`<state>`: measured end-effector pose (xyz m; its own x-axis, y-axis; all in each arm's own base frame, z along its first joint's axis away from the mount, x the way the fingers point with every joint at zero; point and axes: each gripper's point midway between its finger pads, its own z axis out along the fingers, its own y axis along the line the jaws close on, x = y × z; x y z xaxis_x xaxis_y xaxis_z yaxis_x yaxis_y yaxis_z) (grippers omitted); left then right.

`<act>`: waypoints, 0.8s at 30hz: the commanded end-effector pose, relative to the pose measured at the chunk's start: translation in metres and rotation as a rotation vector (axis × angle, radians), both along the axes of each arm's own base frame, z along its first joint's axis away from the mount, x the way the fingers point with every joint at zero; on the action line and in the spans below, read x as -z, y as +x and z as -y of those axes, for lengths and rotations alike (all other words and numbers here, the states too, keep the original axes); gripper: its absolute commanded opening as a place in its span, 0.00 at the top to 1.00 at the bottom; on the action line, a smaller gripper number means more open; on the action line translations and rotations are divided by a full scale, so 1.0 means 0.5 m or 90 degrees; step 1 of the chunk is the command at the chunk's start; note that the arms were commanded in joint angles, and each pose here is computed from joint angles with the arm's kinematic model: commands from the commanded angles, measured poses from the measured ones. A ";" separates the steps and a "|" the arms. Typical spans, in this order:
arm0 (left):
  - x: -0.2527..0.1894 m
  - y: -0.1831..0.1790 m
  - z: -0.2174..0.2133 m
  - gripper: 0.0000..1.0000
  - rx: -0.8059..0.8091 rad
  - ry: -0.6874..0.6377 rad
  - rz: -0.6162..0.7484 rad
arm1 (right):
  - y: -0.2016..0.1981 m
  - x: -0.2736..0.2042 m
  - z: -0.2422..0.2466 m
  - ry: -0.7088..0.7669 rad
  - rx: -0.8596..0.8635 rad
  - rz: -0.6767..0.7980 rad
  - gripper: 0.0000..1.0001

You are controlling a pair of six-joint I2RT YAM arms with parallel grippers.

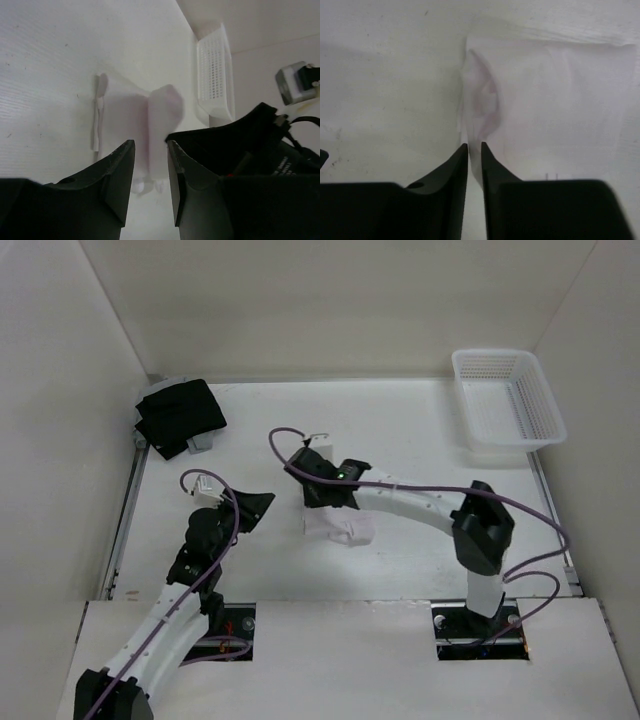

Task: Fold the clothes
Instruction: Fold the tank top

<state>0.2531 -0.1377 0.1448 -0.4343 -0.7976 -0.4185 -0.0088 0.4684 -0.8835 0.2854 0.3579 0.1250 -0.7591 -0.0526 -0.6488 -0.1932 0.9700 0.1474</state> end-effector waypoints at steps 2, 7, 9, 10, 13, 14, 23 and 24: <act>-0.029 -0.001 -0.010 0.69 0.012 -0.037 0.021 | -0.015 -0.003 -0.057 -0.033 0.003 -0.006 0.70; -0.028 -0.002 -0.002 0.69 0.015 -0.038 0.023 | -0.023 -0.063 -0.067 0.037 0.008 0.029 0.60; -0.025 0.001 -0.002 0.69 0.013 -0.033 0.023 | -0.030 -0.091 -0.053 0.079 0.009 0.052 0.61; -0.026 0.003 0.000 0.69 0.014 -0.033 0.022 | -0.026 -0.094 -0.038 0.096 0.013 0.061 0.64; -0.030 0.010 0.017 0.69 0.029 -0.028 0.026 | -0.016 -0.088 0.003 0.157 0.019 0.072 0.82; -0.030 0.011 0.029 0.69 0.039 -0.024 0.027 | -0.010 -0.083 0.016 0.179 0.021 0.077 0.89; -0.002 0.066 0.162 0.79 0.098 0.065 0.025 | -0.009 -0.047 0.074 0.403 -0.015 0.079 0.99; 0.011 0.079 0.175 0.84 0.103 0.071 0.019 | -0.008 -0.039 0.074 0.409 -0.019 0.076 0.99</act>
